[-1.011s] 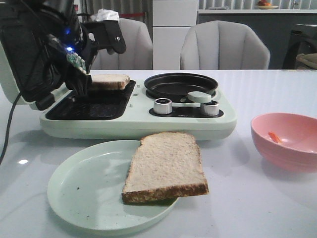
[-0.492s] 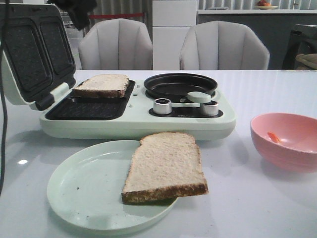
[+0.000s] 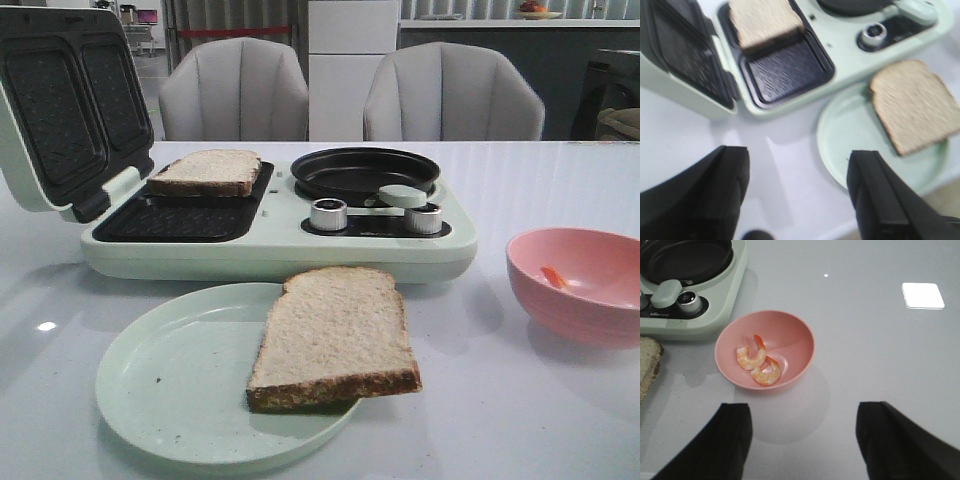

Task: Make breakfast with bread and shrimp
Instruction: 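Withdraw the left gripper and move the right gripper toward the plate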

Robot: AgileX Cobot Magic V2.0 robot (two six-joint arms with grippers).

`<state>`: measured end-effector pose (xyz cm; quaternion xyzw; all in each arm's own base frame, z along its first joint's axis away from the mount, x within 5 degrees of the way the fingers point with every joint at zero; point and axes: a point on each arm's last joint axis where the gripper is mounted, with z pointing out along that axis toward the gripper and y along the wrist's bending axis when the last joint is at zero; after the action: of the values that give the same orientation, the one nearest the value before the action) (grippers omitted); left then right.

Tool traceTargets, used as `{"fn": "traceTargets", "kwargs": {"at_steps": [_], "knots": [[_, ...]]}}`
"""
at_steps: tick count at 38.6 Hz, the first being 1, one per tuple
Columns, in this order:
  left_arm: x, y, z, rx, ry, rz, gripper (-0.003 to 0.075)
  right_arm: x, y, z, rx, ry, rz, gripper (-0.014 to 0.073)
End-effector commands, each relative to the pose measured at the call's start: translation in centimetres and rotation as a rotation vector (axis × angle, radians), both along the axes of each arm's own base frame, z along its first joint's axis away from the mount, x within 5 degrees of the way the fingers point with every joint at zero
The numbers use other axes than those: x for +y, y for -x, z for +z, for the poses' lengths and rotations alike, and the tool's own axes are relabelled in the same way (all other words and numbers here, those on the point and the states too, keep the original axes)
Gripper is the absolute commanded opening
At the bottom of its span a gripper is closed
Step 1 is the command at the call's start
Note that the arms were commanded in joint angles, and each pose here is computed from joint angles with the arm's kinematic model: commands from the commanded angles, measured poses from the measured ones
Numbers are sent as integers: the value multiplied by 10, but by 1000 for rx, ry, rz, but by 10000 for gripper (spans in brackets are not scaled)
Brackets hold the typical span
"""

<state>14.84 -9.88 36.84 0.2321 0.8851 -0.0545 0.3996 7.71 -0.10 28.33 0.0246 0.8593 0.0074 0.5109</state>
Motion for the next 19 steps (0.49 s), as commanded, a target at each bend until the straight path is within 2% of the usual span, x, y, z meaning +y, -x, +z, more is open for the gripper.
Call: {"fn": "traceTargets", "kwargs": {"at_steps": [1,11,15,19], "knots": [[9,20,5,-48,104,-37,480,0,-5,13,-83,4,1,551],[30,50,-2,-70,188,-48,479,0,-5,12,-71,-4,3,551],[33,53,-1,-85,198,-50,479,5,-8,10,-46,-89,15,551],[32,52,-1,-85,198,-50,479,13,-16,2,57,-207,53,551]]}}
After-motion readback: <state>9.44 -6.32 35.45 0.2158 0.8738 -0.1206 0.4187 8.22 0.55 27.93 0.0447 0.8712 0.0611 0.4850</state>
